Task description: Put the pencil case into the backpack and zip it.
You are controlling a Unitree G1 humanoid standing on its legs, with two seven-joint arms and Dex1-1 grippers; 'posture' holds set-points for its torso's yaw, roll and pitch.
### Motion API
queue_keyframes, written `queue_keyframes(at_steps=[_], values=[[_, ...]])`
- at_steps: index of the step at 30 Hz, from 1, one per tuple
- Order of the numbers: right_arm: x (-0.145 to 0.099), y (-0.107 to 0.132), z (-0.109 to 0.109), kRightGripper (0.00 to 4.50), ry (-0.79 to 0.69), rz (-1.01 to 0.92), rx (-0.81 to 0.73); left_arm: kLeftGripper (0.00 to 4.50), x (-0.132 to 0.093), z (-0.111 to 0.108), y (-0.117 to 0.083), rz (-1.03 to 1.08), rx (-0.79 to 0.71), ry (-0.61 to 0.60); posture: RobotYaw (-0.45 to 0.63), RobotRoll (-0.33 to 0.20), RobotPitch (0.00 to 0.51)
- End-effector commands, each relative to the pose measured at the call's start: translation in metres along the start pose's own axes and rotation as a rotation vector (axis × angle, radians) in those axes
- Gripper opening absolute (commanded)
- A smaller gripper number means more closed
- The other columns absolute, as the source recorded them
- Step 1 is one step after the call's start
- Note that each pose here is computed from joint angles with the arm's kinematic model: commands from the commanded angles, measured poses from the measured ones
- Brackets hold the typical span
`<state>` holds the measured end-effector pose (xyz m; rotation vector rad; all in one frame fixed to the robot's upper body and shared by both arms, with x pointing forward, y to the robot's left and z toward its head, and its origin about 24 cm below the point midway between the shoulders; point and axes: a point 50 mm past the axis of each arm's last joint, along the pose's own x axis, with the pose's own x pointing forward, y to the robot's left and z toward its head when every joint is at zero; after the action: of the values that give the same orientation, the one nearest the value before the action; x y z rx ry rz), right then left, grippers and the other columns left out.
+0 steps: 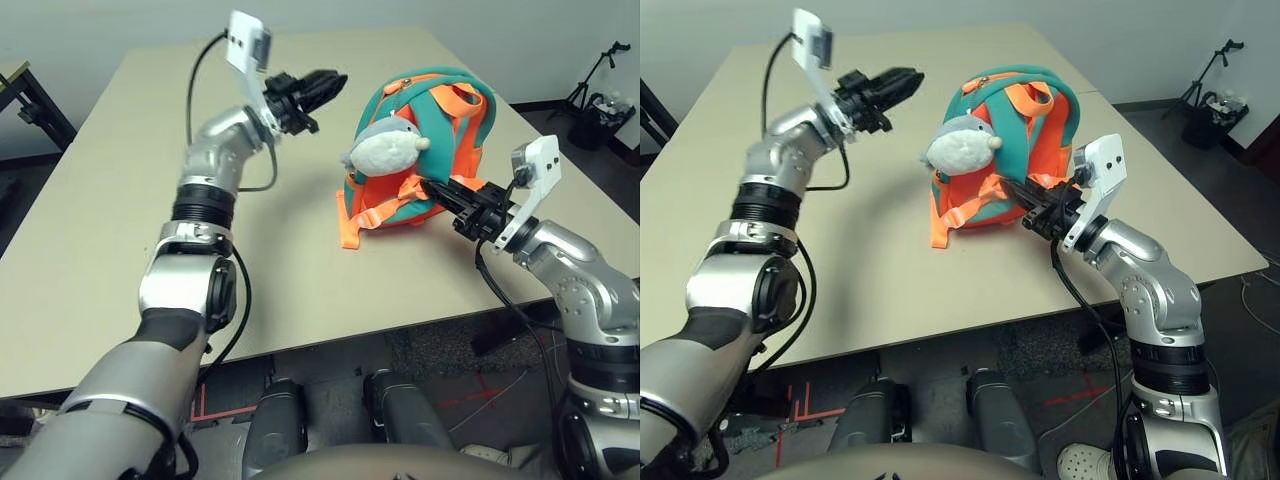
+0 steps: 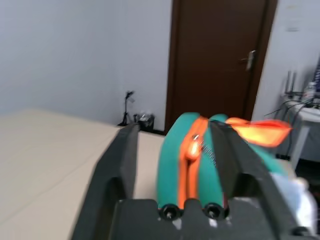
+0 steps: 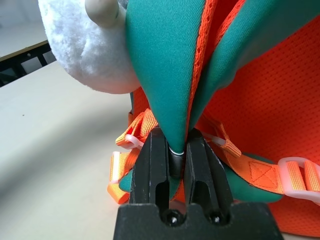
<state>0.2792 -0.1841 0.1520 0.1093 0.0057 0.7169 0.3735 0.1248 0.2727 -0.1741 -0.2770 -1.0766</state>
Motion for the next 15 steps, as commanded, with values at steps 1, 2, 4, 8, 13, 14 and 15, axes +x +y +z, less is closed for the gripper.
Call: queue_keyframes(at_steps=[1, 2, 4, 8, 13, 14, 15], values=[[0.005, 0.006, 0.001, 0.10, -0.009, 0.050, -0.005, 4.14, 0.001, 0.009, -0.025, -0.146, -0.014, 0.041, -0.16, 0.000, 0.057], [0.005, 0.006, 0.001, 0.10, -0.008, 0.051, -0.005, 4.46, 0.001, 0.009, -0.033, -0.188, -0.005, 0.065, -0.16, 0.000, 0.056], [0.005, 0.006, 0.001, 0.10, -0.008, 0.051, -0.006, 4.50, 0.001, 0.002, -0.045, -0.240, 0.036, 0.145, -0.16, 0.000, 0.056], [0.006, 0.006, 0.001, 0.10, -0.007, 0.052, -0.006, 4.50, 0.002, -0.018, -0.061, -0.296, 0.069, 0.251, -0.16, 0.000, 0.054], [0.008, 0.007, 0.000, 0.10, -0.007, 0.055, -0.007, 4.50, 0.004, -0.033, -0.066, -0.300, 0.069, 0.294, -0.16, 0.000, 0.052], [0.008, 0.007, 0.000, 0.10, -0.007, 0.056, -0.007, 4.50, 0.004, -0.036, -0.066, -0.296, 0.073, 0.307, -0.16, 0.000, 0.049], [0.008, 0.007, 0.000, 0.10, -0.007, 0.056, -0.007, 4.50, 0.004, -0.039, -0.065, -0.293, 0.079, 0.317, -0.17, 0.000, 0.048]])
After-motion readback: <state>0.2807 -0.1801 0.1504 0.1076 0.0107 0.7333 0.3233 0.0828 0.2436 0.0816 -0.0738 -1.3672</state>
